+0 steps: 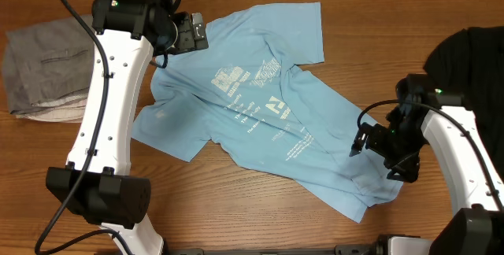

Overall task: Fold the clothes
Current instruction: 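Move the right gripper down to the T-shirt's lower-right hem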

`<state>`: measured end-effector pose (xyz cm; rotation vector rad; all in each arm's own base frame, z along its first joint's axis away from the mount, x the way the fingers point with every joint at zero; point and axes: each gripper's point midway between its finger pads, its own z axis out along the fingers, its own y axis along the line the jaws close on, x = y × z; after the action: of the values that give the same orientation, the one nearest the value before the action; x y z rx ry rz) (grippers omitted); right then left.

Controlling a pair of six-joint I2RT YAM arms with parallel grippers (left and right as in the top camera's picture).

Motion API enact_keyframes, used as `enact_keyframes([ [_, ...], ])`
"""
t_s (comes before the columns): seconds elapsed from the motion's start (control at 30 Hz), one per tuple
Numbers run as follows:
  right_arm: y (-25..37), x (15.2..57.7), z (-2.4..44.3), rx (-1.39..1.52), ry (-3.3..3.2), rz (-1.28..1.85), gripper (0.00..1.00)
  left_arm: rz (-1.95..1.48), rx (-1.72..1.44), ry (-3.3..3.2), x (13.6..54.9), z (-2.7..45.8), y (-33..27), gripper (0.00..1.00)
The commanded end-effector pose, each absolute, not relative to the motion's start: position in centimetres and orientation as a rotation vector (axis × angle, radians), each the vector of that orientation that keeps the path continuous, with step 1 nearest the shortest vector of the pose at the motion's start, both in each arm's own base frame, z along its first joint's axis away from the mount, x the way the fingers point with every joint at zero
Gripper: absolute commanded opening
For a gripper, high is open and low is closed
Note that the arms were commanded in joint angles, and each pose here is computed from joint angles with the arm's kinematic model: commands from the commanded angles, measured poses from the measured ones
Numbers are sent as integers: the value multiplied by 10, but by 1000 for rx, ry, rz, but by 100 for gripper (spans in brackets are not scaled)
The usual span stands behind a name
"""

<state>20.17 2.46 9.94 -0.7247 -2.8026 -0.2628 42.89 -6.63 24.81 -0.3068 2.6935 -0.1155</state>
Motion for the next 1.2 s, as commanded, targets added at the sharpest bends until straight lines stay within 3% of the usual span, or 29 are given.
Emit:
enact_keyframes([
  [0.0, 39, 203, 101, -826, -2749, -328, 100, -119, -320, 2703, 430, 244, -66, 100],
  [0.27, 69, 203, 88, -760, -2728, -501, 98, -119, -320, 2703, 430, 244, -66, 100],
  [0.4, 66, 196, 73, -852, -2687, -451, 54, -119, -320, 2703, 430, 244, -66, 100],
  [0.53, 48, 186, 63, -974, -2661, -268, 41, -119, -320, 2703, 430, 244, -66, 100],
  [0.7, 34, 181, 54, -1171, -2606, -121, 41, -119, -320, 2703, 430, 244, -66, 100],
  [0.8, 29, 183, 53, -1190, -2615, -97, 47, -119, -320, 2703, 430, 244, -66, 100],
  [1.0, 5, 175, 53, -1277, -2569, -10, 46, -119, -320, 2703, 430, 244, -66, 100],
  [1.17, 6, 171, 53, -1335, -2494, -87, 47, -119, -320, 2703, 430, 244, -66, 100],
])
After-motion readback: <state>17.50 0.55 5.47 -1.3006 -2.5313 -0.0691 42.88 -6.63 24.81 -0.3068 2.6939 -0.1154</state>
